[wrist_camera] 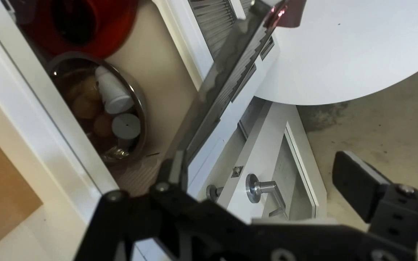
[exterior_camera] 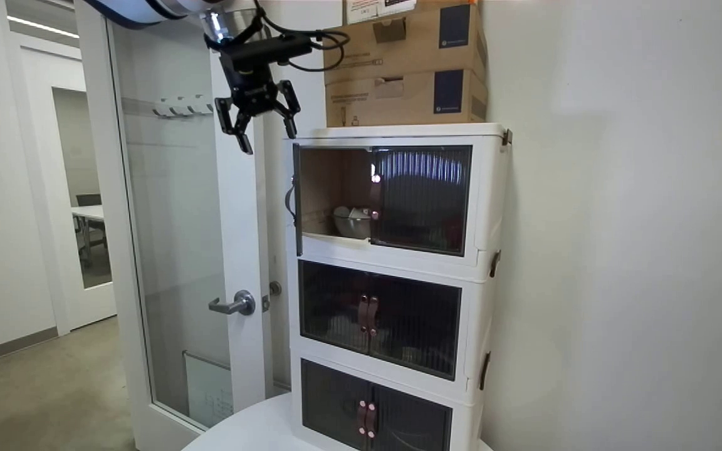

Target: Open the top left and right cabinet doors

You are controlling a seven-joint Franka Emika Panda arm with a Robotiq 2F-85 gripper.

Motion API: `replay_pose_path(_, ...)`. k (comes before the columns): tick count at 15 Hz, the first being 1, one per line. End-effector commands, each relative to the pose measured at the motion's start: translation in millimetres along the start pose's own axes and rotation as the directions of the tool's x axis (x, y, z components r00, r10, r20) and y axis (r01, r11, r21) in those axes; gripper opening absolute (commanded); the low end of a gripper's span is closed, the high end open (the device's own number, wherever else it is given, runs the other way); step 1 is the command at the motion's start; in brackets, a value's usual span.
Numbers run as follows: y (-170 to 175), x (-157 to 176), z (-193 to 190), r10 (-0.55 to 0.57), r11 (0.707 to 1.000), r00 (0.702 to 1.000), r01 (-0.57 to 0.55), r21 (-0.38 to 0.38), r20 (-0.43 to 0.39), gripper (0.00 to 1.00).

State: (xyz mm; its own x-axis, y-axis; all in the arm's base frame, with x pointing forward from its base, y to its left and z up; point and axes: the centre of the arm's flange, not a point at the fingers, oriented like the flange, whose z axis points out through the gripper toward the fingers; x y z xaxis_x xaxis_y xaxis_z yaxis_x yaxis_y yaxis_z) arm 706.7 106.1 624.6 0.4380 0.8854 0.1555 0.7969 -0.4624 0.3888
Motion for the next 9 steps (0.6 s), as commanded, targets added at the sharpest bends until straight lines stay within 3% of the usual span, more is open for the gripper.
replay_pose_path(1, -21, 2, -4, 0.061, 0.998, 0.998, -0.061, -0.001, 0.022, 1.00)
replay_pose_path(5, -21, -16, -12, 0.295, 0.954, 0.955, -0.293, -0.070, 0.032, 1.00)
replay_pose_path(9, -16, -48, -50, 0.488, 0.866, 0.872, -0.489, -0.106, -0.043, 1.00)
